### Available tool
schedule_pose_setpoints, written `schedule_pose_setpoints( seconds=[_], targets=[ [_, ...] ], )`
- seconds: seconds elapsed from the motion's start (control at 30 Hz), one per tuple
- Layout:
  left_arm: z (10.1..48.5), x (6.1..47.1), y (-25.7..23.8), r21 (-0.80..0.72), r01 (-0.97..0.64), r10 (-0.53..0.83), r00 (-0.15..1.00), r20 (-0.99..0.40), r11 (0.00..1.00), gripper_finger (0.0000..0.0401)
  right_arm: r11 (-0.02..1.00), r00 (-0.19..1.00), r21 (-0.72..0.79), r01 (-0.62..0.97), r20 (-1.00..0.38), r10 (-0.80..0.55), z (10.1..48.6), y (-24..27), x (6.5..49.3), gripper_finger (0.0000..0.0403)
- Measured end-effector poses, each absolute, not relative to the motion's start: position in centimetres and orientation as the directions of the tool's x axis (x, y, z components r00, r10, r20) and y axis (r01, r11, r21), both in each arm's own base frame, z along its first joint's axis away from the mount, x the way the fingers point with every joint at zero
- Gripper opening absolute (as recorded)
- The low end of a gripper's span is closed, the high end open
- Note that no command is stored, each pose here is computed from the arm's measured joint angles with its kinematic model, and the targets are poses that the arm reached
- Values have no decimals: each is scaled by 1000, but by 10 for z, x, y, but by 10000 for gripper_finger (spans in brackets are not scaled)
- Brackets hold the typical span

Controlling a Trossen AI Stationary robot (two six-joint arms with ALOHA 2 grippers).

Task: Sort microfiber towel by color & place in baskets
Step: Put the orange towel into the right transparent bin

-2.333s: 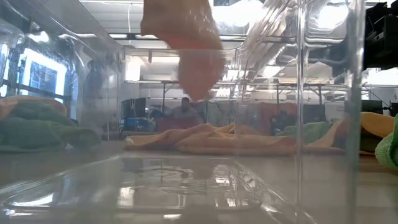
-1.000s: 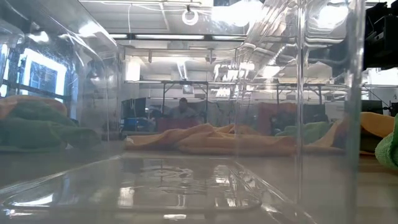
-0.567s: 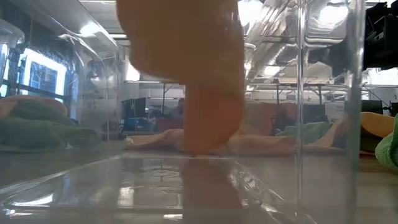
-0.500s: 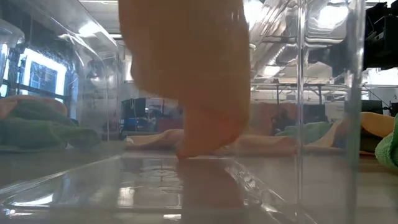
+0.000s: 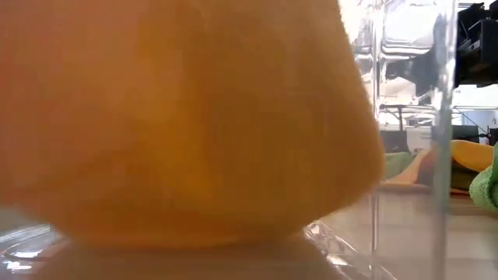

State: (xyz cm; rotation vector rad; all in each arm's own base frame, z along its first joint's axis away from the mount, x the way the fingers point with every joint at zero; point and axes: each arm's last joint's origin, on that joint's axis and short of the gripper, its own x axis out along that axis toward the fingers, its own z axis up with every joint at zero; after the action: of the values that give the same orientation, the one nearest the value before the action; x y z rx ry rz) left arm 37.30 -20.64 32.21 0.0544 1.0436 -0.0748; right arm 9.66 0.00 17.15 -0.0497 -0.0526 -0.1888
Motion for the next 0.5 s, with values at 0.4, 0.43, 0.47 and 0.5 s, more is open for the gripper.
schedule_pose_setpoints(
  seconds=[0.4, 0.43, 0.47, 0.5],
  targets=[
    [252, 388, -203, 87, 27, 73, 333, -940, 996, 0, 981, 981, -44, 189, 57, -186, 172, 0, 97, 0],
    [248, 388, -200, 86, 16, 76, 322, -944, 996, 0, 981, 981, -44, 189, 57, -186, 172, 0, 97, 0],
    [246, 389, -198, 83, 11, 75, 313, -947, 997, 0, 981, 981, -45, 188, 56, -186, 171, 0, 97, 0],
    [244, 390, -196, 76, 4, 71, 307, -949, 997, 0, 981, 981, -44, 189, 57, -186, 172, 0, 97, 0]
  ],
)
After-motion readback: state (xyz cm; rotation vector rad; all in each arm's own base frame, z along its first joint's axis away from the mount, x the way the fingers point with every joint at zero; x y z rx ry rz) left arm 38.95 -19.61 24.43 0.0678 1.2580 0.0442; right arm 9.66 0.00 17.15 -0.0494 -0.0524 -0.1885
